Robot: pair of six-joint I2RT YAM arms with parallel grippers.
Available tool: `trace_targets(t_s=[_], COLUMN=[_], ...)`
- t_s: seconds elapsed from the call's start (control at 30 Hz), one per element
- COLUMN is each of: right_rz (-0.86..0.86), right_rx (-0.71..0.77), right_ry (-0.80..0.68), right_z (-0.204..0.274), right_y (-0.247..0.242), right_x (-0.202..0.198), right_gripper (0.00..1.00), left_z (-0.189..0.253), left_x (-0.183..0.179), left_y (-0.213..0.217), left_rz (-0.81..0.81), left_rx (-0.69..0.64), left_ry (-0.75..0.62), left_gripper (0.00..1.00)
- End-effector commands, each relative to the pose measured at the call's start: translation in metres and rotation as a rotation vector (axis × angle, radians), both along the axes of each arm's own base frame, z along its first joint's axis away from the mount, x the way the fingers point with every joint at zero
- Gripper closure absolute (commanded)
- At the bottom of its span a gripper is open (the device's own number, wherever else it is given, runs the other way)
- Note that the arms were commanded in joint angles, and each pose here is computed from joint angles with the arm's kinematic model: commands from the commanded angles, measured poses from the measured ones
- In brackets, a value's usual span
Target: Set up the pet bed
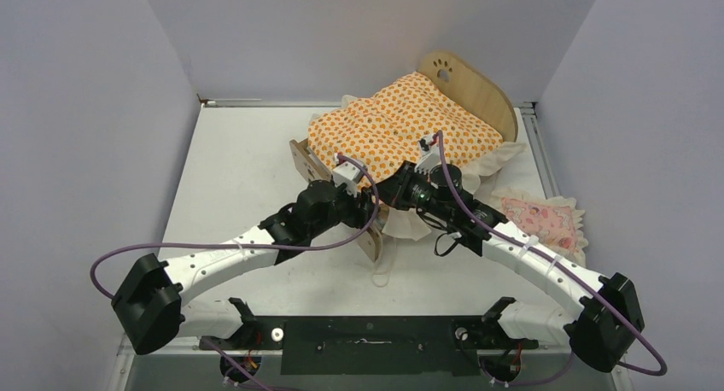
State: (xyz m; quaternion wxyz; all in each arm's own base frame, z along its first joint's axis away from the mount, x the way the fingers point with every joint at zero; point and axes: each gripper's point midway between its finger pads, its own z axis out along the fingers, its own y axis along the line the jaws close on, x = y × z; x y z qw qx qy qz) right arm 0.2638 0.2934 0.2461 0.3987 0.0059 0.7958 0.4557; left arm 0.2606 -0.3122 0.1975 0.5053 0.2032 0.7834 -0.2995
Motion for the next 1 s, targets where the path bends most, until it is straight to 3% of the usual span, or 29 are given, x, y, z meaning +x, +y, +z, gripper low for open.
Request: trace_targets(t_s=[0.0, 0.1, 0.13, 0.3, 0.43, 0.8, 0.97], right_rz=[-0.003, -0.017, -0.017, 0.002, 0.059, 0.148, 0.029], right_rx=[0.055, 0.012, -0.014, -0.161, -0.202, -0.204, -0.356], right_ry=[-0.047, -0.053, -0.057, -0.150, -0.269, -0.339, -0.245], right_z=[0.018, 0.010, 0.005, -0.013, -0.015, -0.022, -0.055], right_y=[-0.004, -0.011, -0.014, -0.038, -0.051, -0.034, -0.056], right_x=[-0.003, -0.003, -0.004, -0.017, -0.035, -0.033, -0.015], right_gripper=[0.93, 0.92, 0.88, 0.65, 0.60, 0.60, 0.71], left_z=[0.027, 0.038, 0.046, 0.084, 0.100, 0.101, 0.103], left_x=[0.004, 0.003, 0.003, 0.003, 0.011, 0.014, 0.014], left_y=[-0.019, -0.021, -0.021, -0.023, -0.028, -0.038, -0.023], left_rz=[-0.025, -0.036, -0.034, -0.050, -0.052, -0.104, -0.093], left_rx=[-0.080, -0.079, -0.084, -0.089, -0.039, 0.056, 0.135], left_ry=[-0.006, -0.001, -0.002, -0.024, -0.025, 0.013, -0.021], left_gripper=[0.60, 0.97, 1.00, 1.00, 1.00, 1.00, 1.00])
